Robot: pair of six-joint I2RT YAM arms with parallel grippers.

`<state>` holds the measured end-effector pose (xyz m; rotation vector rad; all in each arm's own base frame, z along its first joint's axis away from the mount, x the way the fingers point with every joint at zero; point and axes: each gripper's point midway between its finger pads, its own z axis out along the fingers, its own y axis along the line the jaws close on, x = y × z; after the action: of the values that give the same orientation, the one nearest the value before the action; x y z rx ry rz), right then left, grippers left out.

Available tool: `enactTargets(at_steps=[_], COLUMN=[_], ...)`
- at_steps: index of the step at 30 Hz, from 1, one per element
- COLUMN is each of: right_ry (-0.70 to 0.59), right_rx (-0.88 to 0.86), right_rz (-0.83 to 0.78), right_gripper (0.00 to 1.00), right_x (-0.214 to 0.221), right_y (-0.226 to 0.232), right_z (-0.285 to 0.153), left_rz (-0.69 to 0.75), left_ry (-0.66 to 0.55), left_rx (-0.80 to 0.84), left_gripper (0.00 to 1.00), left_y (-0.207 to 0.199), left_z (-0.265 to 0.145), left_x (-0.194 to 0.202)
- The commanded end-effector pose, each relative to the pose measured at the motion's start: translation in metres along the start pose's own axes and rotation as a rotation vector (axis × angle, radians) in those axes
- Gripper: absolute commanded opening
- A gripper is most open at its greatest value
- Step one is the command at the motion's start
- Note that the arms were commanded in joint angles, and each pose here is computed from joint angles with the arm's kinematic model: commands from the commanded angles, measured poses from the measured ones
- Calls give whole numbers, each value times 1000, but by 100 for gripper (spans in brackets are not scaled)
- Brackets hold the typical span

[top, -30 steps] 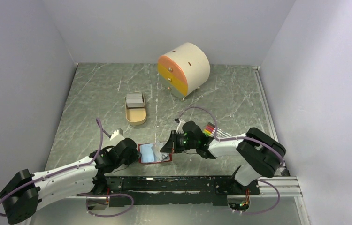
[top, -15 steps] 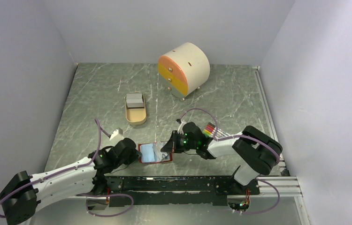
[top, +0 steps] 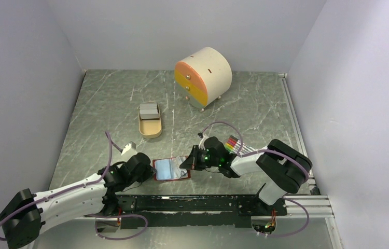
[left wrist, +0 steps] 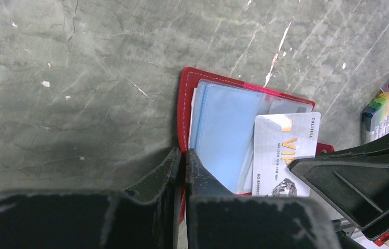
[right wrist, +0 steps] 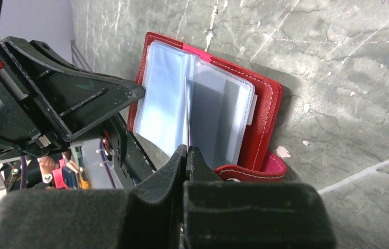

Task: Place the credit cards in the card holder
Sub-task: Insert the credit card into the card holder.

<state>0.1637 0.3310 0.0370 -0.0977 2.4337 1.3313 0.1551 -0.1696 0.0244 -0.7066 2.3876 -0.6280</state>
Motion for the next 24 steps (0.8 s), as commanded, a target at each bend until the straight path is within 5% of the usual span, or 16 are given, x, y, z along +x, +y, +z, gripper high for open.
enactTargets(at_steps=[1, 24], right_ry=[-17, 2], right_rx=[1, -212], right_rz=[11, 61], right_gripper=[0, 0], right_x=[-4, 3], right_y=[-1, 21], right_z=[1, 12], left_rz=[12, 9], left_ry=[12, 24], left_rx=[16, 26], left_gripper=[9, 9], left_y=[-4, -6], left_z=[-1, 0], left_x=[2, 5])
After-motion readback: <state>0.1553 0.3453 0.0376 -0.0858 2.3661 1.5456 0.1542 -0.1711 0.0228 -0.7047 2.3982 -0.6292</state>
